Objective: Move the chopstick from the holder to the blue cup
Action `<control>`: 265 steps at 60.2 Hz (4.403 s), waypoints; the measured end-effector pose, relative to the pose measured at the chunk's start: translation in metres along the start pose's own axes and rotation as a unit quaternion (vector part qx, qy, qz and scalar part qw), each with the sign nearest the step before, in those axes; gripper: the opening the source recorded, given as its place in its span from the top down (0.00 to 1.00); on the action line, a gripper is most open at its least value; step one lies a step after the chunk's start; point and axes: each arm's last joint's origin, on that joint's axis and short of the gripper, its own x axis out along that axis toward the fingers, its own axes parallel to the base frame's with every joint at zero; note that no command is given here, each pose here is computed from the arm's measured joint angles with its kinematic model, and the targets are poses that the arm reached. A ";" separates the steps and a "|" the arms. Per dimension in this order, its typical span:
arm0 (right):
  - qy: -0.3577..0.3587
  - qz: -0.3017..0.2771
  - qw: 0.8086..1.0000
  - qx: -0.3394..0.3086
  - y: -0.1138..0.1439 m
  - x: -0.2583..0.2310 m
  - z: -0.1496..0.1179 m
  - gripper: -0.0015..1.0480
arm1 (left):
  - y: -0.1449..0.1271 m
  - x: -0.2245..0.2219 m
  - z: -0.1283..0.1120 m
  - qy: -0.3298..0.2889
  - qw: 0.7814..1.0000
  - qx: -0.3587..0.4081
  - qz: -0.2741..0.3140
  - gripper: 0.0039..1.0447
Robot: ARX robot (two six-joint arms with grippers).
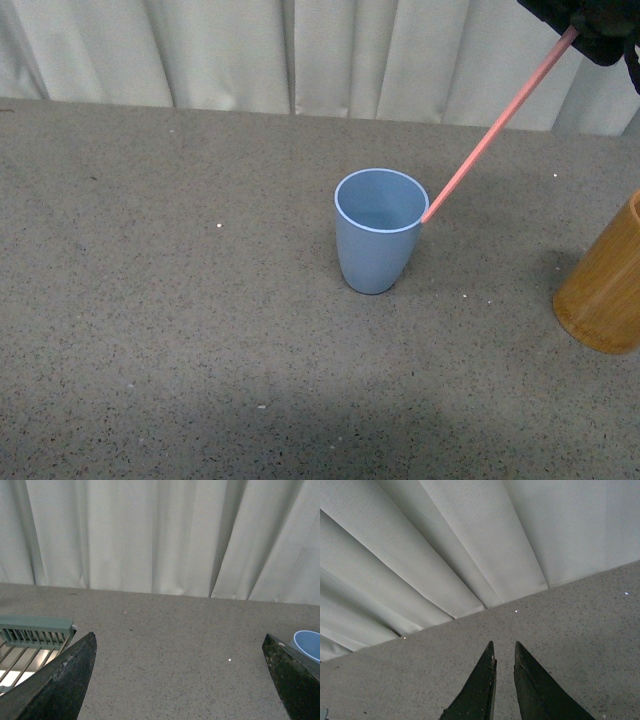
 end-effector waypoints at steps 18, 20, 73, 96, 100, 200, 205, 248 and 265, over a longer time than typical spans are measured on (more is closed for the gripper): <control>0.000 -0.012 1.000 0.002 0.008 0.015 -0.002 0.89 | 0.000 0.000 0.000 0.000 1.000 0.000 0.000 0.06; 0.001 -0.011 1.000 0.001 0.010 0.016 -0.003 0.89 | 0.000 0.000 0.000 0.000 1.000 0.000 0.000 0.06; 0.005 -0.018 1.000 -0.005 0.011 0.035 -0.011 0.07 | 0.000 0.000 0.000 0.000 1.000 0.000 0.000 0.06; -0.088 -0.021 0.992 -0.082 -0.054 -0.029 -0.006 0.19 | 0.000 0.000 0.000 0.000 1.000 0.000 0.000 0.06; -0.135 -0.007 0.976 -0.173 -0.083 -0.072 -0.011 0.34 | 0.000 0.000 0.000 0.000 1.000 0.000 0.000 0.06; -0.162 -0.024 0.954 -0.252 -0.110 -0.243 -0.051 0.10 | 0.000 0.000 0.000 0.000 1.000 0.000 0.000 0.06; -0.162 -0.024 0.954 -0.252 -0.110 -0.243 -0.051 0.10 | 0.000 0.000 0.000 0.000 1.000 0.000 0.000 0.06; -0.162 -0.024 0.954 -0.252 -0.110 -0.243 -0.051 0.09 | 0.000 0.000 0.000 0.000 1.000 0.000 0.000 0.06; -0.162 -0.024 0.954 -0.252 -0.110 -0.243 -0.051 0.09 | 0.000 0.000 0.000 0.000 1.000 0.000 0.000 0.06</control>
